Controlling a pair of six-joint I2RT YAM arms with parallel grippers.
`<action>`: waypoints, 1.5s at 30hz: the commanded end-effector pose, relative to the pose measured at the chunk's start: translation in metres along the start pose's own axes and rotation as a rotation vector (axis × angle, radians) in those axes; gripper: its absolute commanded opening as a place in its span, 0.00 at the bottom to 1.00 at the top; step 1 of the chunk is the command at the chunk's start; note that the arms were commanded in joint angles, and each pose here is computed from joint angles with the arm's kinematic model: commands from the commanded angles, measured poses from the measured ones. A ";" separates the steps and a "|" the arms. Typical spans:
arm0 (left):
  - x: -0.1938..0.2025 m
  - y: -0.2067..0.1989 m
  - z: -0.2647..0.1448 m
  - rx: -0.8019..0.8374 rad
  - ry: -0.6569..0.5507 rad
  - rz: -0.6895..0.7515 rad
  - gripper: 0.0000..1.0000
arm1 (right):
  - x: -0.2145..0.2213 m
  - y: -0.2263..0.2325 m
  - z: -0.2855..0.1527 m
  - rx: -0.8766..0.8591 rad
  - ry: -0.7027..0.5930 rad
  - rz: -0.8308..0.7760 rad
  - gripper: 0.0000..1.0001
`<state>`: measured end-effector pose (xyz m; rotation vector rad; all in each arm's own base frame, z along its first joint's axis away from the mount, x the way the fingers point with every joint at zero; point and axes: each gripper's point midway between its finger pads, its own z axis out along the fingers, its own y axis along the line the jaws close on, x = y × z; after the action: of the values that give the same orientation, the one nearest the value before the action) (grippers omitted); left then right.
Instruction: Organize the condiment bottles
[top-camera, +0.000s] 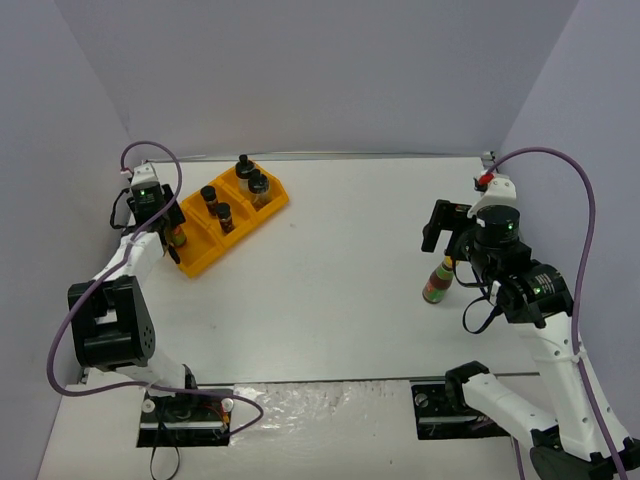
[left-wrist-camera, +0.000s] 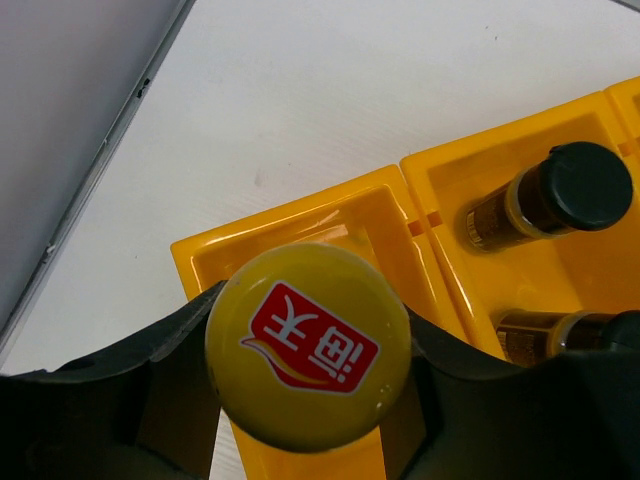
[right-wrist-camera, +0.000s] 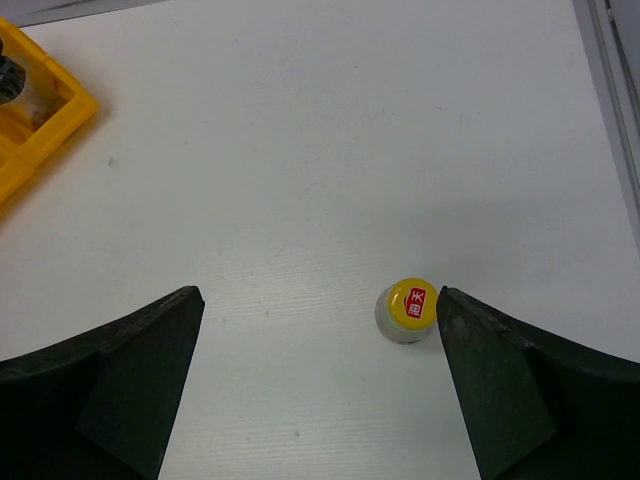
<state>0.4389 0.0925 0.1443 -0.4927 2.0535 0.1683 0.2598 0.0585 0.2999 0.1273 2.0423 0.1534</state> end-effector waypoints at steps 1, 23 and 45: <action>-0.091 -0.007 -0.008 0.016 -0.304 -0.081 0.00 | -0.012 0.005 0.005 -0.020 -0.057 0.019 1.00; -0.074 -0.010 0.011 0.023 -0.264 -0.109 0.05 | -0.005 0.003 0.007 -0.020 -0.049 0.030 1.00; -0.078 0.011 -0.023 -0.090 -0.288 -0.150 0.79 | -0.006 0.006 0.005 -0.033 -0.053 0.036 1.00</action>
<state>0.4583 0.1065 0.1562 -0.5718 1.9084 0.1981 0.2582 0.0605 0.2851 0.1266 2.0591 0.1649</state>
